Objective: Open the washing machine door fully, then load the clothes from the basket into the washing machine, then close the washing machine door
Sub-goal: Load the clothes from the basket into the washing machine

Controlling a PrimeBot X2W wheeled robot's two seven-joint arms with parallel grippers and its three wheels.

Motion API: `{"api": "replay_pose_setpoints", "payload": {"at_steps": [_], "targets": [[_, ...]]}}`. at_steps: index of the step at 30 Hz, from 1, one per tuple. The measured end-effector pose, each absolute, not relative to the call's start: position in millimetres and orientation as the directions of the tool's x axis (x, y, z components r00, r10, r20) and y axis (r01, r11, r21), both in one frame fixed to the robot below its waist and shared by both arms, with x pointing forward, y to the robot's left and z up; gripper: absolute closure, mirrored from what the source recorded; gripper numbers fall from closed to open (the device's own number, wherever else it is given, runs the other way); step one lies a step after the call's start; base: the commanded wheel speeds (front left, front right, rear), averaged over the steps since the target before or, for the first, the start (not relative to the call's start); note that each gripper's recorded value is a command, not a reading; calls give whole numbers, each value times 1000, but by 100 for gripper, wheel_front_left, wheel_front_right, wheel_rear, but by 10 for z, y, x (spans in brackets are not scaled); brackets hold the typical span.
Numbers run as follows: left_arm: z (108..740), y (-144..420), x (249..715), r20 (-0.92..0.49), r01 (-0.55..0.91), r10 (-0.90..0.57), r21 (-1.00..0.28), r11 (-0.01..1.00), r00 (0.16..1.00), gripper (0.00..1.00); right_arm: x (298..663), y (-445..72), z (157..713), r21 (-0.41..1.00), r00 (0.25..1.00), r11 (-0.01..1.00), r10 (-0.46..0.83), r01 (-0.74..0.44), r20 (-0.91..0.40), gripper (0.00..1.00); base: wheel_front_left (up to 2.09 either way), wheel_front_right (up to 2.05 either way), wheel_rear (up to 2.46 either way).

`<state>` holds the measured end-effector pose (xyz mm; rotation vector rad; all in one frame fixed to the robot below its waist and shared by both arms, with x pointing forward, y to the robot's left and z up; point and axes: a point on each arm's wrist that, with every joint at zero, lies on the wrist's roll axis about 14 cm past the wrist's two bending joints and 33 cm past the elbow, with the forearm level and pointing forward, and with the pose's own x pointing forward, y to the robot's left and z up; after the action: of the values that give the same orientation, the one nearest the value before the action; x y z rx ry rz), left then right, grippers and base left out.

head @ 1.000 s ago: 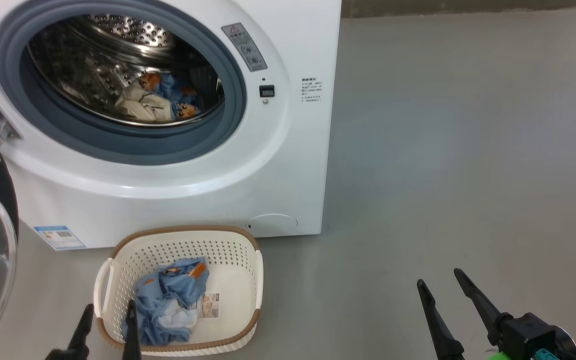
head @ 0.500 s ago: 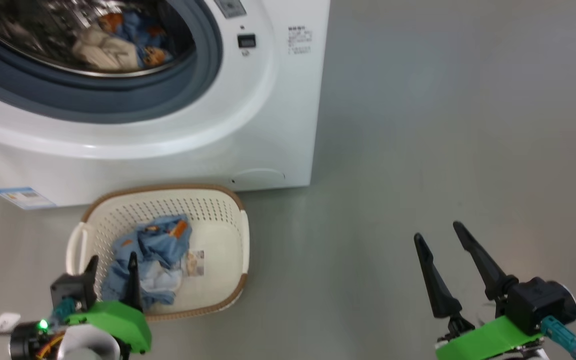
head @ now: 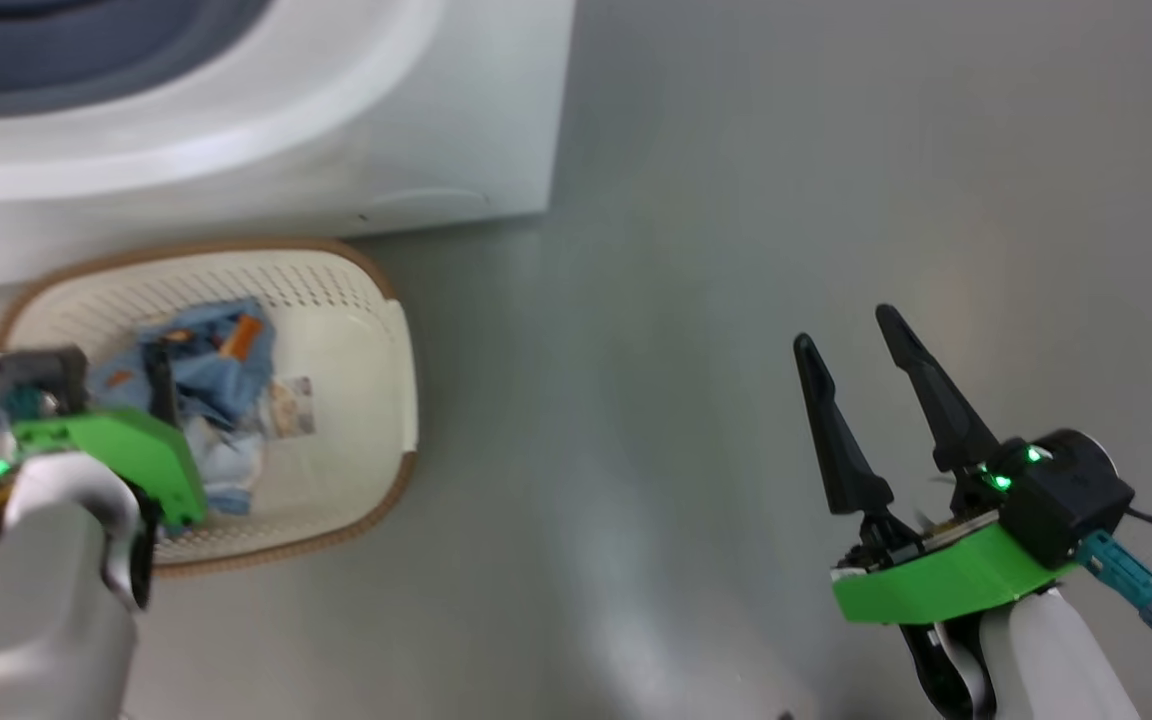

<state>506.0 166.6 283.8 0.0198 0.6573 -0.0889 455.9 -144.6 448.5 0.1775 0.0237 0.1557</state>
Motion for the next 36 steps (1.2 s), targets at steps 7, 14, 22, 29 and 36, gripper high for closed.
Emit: {"api": "replay_pose_setpoints", "payload": {"at_steps": [7, 14, 22, 29, 36], "targets": [[2303, 1652, 5390, -705, 114, -70, 16, 993, 706, 0, 4717, -1523, 4075, 218, 987, 969, 138, -116, -87, 0, 0, 0, 0], [1660, 1720, 5487, -811, 169, -60, 48, 985, 582, 0, 4820, -1656, 3762, 238, 984, 969, 108, -72, -143, 0, 0, 0, 0], [1019, 1703, 5336, -897, 218, -48, 55, 974, 440, 0, 4782, -1820, 3439, 210, 972, 977, 73, -25, -224, 0, 0, 0, 0], [577, 1734, 5173, -943, 256, 6, 96, 962, 333, 0, 4688, -1979, 3219, 197, 957, 980, 29, 30, -288, 0, 0, 0, 0], [391, 1757, 5159, -955, 263, 59, 139, 955, 292, 7, 4646, -2005, 3076, 187, 946, 982, 21, 41, -323, 0, 0, 0, 0]]}}
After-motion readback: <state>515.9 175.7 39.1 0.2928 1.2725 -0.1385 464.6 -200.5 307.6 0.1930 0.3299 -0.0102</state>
